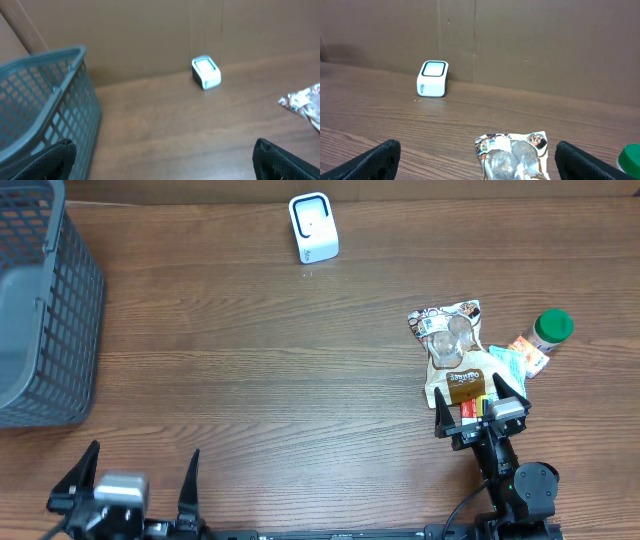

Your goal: Scan the item barcode

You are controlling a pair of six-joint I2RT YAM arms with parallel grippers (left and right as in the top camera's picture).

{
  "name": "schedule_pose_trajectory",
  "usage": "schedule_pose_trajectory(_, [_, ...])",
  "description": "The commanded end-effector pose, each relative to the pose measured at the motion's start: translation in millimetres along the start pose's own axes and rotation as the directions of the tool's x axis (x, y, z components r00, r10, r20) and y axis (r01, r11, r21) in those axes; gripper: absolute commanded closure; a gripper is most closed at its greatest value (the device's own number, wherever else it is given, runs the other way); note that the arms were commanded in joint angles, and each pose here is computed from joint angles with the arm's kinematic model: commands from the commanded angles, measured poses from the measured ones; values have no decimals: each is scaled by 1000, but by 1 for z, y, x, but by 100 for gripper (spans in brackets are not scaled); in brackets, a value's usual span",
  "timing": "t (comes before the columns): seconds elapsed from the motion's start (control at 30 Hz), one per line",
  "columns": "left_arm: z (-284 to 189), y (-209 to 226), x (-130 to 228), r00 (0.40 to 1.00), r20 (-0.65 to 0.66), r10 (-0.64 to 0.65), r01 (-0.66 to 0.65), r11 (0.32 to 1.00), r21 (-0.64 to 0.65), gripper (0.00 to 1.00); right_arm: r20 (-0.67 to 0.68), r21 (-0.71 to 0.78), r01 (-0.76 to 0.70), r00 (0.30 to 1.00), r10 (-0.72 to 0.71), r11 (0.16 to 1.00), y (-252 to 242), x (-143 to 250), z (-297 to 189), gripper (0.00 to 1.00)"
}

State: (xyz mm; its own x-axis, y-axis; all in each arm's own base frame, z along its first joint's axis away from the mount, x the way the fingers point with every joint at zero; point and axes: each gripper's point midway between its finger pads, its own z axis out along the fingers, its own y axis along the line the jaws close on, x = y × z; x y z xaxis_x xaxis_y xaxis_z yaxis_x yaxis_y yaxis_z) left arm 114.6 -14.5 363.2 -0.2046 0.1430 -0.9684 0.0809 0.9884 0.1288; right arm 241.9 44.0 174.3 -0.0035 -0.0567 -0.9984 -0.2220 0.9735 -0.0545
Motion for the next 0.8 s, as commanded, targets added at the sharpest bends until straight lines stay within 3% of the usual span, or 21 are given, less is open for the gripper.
schedule_pose_trajectory(0.0, [1, -3, 5, 998, 62, 33, -33, 999, 5, 0, 3, 0, 2, 1000, -2, 1000, 0, 2, 0, 0])
schedule_pose_trajectory(0.2, [13, -10, -16, 944, 323, 69, -80, 997, 21, 0, 3, 0, 2, 1000, -2, 1000, 0, 2, 0, 0])
schedule_pose_trajectory(0.37, [10, -18, -54, 782, 610, 125, -161, 987, 4, 0, 3, 0, 2, 1000, -2, 1000, 0, 2, 0, 0])
schedule_pose_trajectory(0.57, [18, -19, -63, 643, 752, 146, -184, 982, -34, 0, 3, 0, 2, 1000, -2, 1000, 0, 2, 0, 0])
schedule_pose_trajectory(0.67, [34, -19, -49, 642, 755, 130, -169, 985, -26, 0, 3, 0, 2, 1000, -2, 1000, 0, 2, 0, 0])
schedule_pose_trajectory(0.77, [56, -10, -29, 690, 722, 53, -77, 997, 0, 0, 3, 0, 2, 1000, -2, 1000, 0, 2, 0, 0])
